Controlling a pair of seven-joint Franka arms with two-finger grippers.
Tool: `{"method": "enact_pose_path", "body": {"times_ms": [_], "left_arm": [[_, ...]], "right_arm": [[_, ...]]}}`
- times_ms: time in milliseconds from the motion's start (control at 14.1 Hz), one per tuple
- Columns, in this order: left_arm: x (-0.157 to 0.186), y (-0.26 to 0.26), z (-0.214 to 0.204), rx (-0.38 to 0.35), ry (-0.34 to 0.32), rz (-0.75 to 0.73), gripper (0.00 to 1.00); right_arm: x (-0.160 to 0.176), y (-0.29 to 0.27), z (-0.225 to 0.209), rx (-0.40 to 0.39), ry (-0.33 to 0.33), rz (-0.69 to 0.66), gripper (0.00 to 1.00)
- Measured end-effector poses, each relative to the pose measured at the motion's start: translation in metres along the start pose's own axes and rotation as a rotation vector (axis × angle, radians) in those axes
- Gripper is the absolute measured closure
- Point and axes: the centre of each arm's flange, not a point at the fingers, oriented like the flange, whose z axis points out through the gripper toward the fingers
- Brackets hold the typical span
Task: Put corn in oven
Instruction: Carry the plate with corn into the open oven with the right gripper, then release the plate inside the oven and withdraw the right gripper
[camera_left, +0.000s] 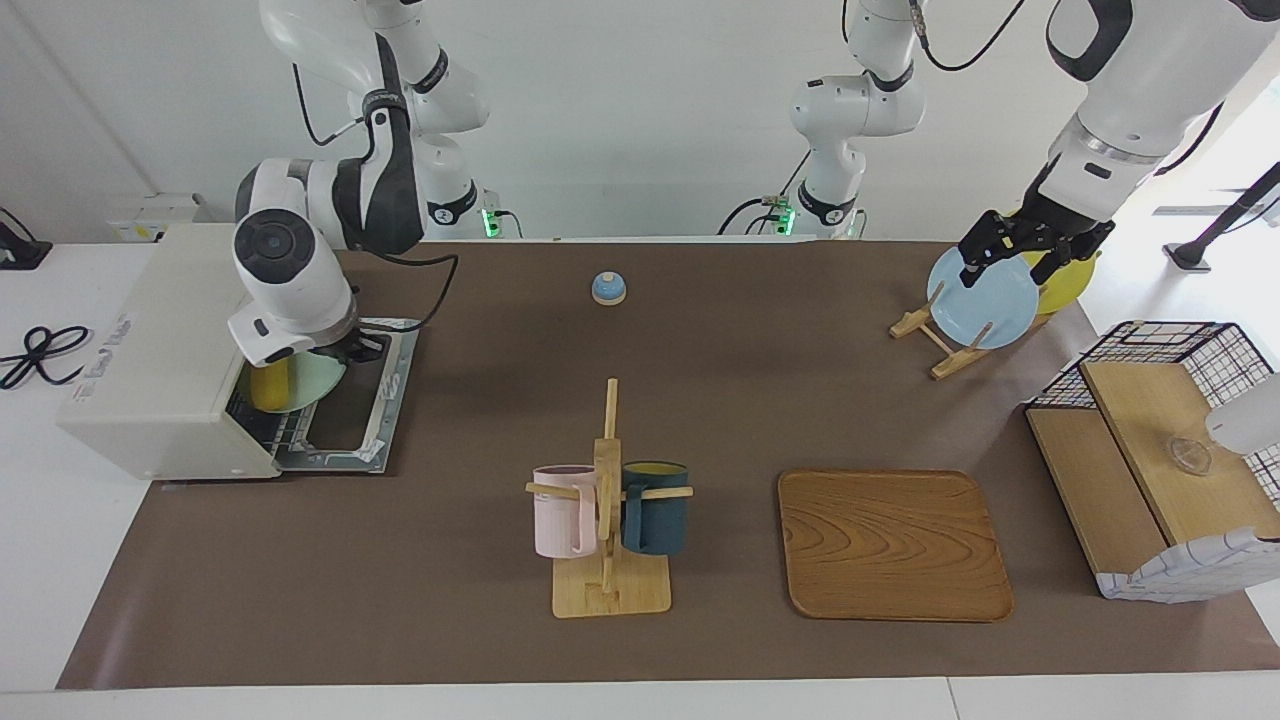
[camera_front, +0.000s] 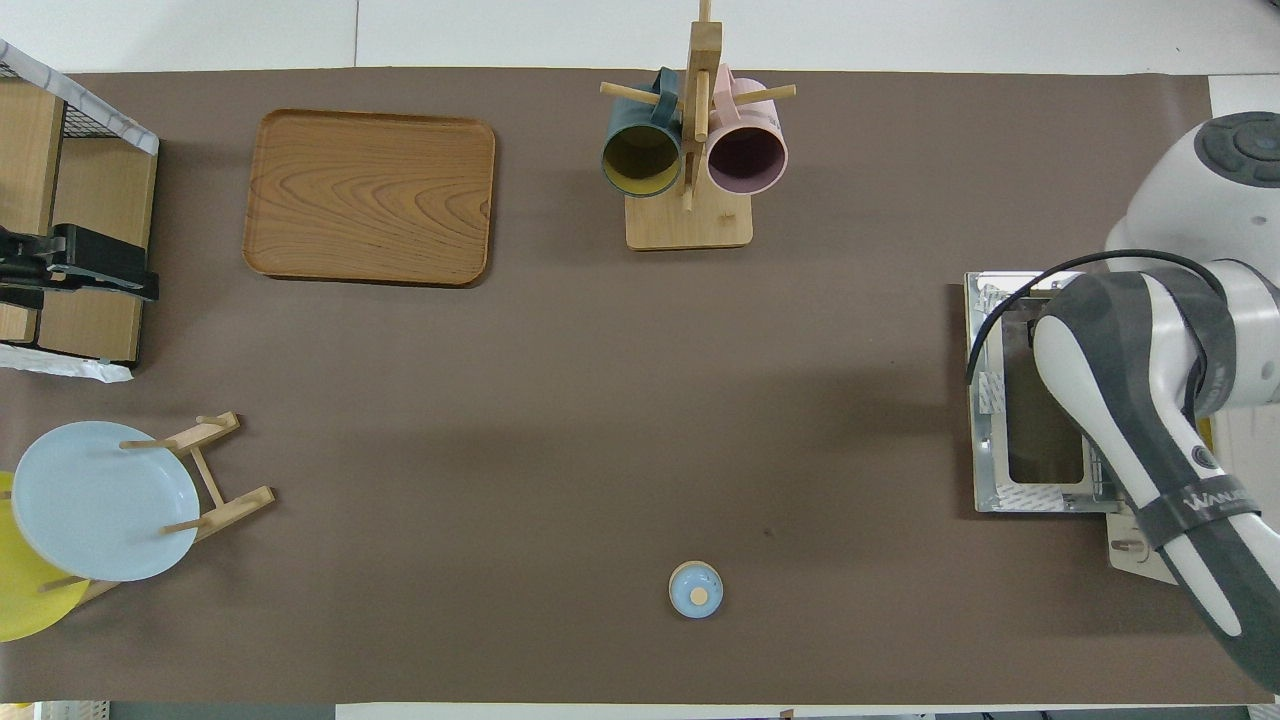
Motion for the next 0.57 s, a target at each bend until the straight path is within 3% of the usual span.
{"method": "enact_pose_path", "body": {"times_ms": [495, 566], "left_arm": [[0.000, -0.002, 0.000, 0.022, 0.001, 0.000, 0.00], [0.000, -0.002, 0.000, 0.022, 0.002, 0.000, 0.00]], "right_arm": [[-0.008, 0.022, 0.045, 0.032, 0.063, -0.058, 0.97], [-0.009, 0.022, 0.046, 0.032, 0.063, -0.058, 0.94]]}}
